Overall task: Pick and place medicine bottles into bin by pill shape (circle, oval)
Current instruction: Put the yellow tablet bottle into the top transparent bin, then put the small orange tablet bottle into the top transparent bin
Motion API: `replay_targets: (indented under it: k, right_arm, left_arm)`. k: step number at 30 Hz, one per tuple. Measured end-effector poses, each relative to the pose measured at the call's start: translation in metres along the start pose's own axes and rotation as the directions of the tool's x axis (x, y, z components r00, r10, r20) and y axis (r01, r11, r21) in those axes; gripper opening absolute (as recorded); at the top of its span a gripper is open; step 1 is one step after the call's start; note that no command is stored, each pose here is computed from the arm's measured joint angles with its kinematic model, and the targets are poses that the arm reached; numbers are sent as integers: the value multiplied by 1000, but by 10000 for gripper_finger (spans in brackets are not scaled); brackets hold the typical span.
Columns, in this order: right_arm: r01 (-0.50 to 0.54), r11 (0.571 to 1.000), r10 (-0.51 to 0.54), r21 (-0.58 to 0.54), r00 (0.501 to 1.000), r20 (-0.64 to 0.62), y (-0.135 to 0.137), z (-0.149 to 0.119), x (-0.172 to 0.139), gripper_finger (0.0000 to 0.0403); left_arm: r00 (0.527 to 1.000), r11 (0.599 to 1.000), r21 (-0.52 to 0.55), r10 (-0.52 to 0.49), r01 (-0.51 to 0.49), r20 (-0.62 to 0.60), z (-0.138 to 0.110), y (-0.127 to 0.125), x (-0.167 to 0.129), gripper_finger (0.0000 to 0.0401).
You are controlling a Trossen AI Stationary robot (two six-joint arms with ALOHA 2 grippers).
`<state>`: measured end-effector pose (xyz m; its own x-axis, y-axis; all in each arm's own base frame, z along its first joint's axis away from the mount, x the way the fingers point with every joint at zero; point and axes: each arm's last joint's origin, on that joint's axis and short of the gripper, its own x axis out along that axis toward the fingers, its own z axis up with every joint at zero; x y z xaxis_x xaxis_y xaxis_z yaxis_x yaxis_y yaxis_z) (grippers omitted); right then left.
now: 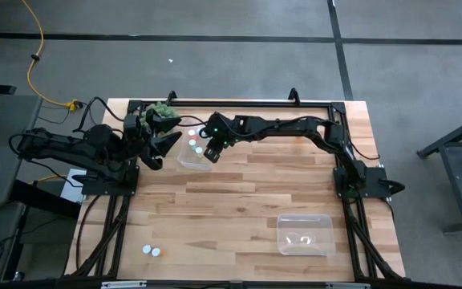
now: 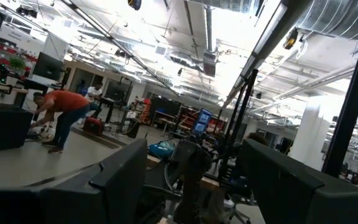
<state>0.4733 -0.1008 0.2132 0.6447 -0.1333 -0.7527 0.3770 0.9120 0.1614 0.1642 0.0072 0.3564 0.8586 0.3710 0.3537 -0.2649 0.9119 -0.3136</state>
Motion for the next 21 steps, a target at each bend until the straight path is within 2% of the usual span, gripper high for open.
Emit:
replay_targets:
  k: [10,15,21]
  right_arm:
    - [-1,1000,0,8,1000,1,0,0,0,179]
    - [-1,999,1,-40,1000,5,0,1,-3,192]
    - [69,985,-67,-159,998,21,4,9,-51,193]
  left_arm:
    - [1000,1000,0,0,0,0,0,0,0,252]
    - [1000,1000,0,0,0,0,0,0,0,252]
    - [1000,1000,2,0,0,-8,-1,0,0,252]
